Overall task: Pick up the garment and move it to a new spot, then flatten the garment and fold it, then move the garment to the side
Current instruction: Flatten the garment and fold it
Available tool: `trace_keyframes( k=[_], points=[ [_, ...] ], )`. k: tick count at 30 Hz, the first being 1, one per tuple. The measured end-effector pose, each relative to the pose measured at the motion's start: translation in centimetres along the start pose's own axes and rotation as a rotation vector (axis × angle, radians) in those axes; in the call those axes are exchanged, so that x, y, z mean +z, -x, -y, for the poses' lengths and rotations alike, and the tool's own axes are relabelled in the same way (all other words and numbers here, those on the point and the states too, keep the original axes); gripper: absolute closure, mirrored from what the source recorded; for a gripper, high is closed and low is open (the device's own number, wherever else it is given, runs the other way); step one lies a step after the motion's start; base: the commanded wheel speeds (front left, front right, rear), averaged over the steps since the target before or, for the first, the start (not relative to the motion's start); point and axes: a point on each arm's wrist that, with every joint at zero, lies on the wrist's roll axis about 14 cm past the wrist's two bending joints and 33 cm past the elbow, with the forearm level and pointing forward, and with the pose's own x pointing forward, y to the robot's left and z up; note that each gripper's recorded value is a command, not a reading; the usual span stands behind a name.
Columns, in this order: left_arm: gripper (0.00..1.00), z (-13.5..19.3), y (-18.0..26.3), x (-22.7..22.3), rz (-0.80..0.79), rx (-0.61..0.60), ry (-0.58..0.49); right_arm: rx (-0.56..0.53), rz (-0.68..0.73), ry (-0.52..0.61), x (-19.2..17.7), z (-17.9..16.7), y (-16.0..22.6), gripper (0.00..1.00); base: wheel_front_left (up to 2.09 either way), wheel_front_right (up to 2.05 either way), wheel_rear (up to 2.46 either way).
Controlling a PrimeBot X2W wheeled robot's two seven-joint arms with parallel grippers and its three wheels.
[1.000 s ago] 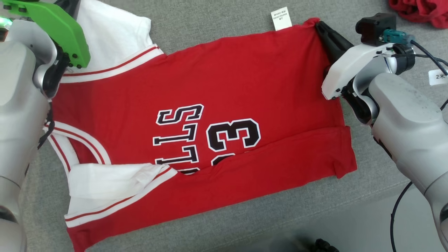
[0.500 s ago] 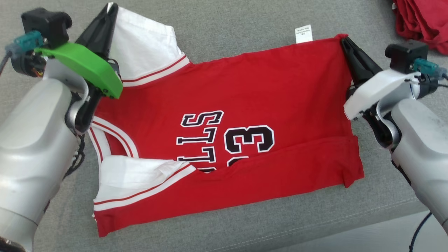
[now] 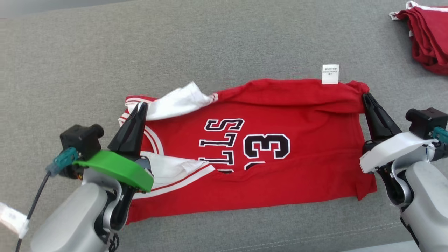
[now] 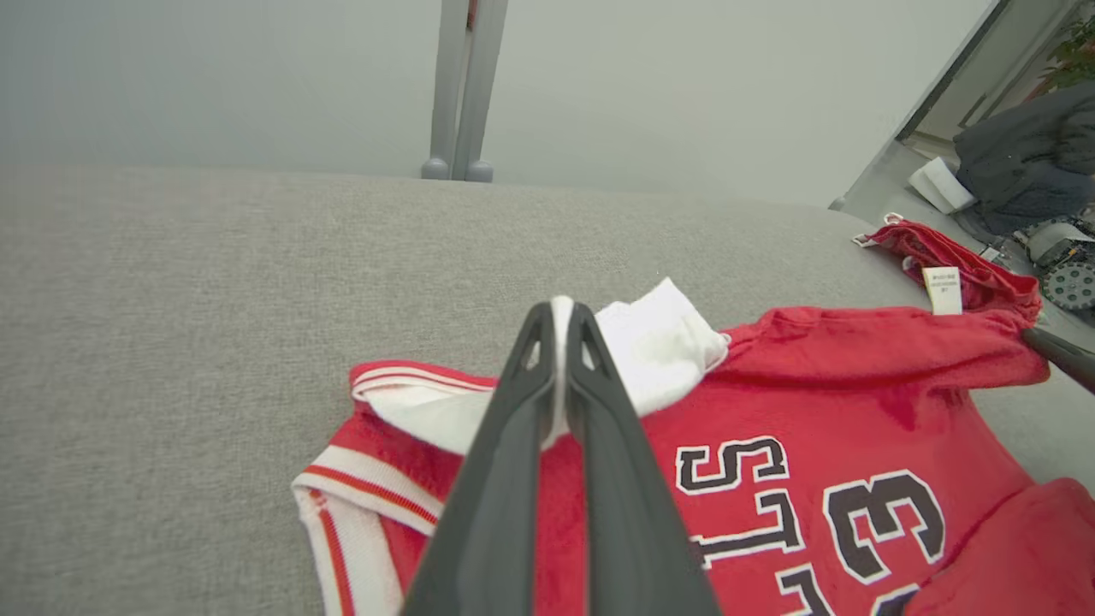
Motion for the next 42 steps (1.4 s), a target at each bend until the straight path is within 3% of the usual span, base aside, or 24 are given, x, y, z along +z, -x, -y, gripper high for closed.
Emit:
trace_keyframes(
  k=[10, 11, 12, 13, 14, 23, 29, 42],
  points=[
    [1.00, -0.9, 5.2, -1.9, 0.001, 0.138, 0.096, -0.049, 0.003, -0.074, -1.8, -0.5, 3.5, 1.00, 0.00, 0.00, 0.00],
    [0.96, -0.9, 5.6, -2.3, -0.008, 0.143, 0.096, -0.050, -0.010, -0.081, -2.3, -0.7, 3.9, 0.96, 0.00, 0.00, 0.00],
    [0.58, -0.8, 5.9, -2.7, -0.016, 0.146, 0.092, -0.051, -0.020, -0.088, -2.7, -0.9, 4.3, 0.58, 0.00, 0.00, 0.00],
    [0.00, -0.6, 6.0, -2.9, -0.015, 0.148, 0.092, -0.049, -0.021, -0.089, -2.8, -1.1, 4.5, 0.11, 0.00, 0.00, 0.00],
    [0.00, -0.6, 6.1, -2.9, -0.009, 0.153, 0.101, -0.046, -0.015, -0.091, -2.7, -1.2, 4.5, 0.00, 0.00, 0.00, 0.00],
    [0.00, -2.7, 6.8, 0.3, 0.131, 0.257, 0.031, -0.042, 0.068, -0.077, 0.2, -1.2, 5.3, 0.00, 0.00, 0.00, 0.00],
    [0.00, -3.3, 7.4, 2.8, 0.223, 0.295, -0.105, -0.049, 0.040, -0.047, 0.2, -0.6, 4.0, 0.00, 0.00, 0.00, 0.00],
    [0.00, -5.1, 9.3, 2.3, 0.226, 0.373, -0.185, -0.102, -0.217, -0.109, -7.4, -0.2, 3.9, 0.00, 0.00, 0.00, 0.00]
  ],
)
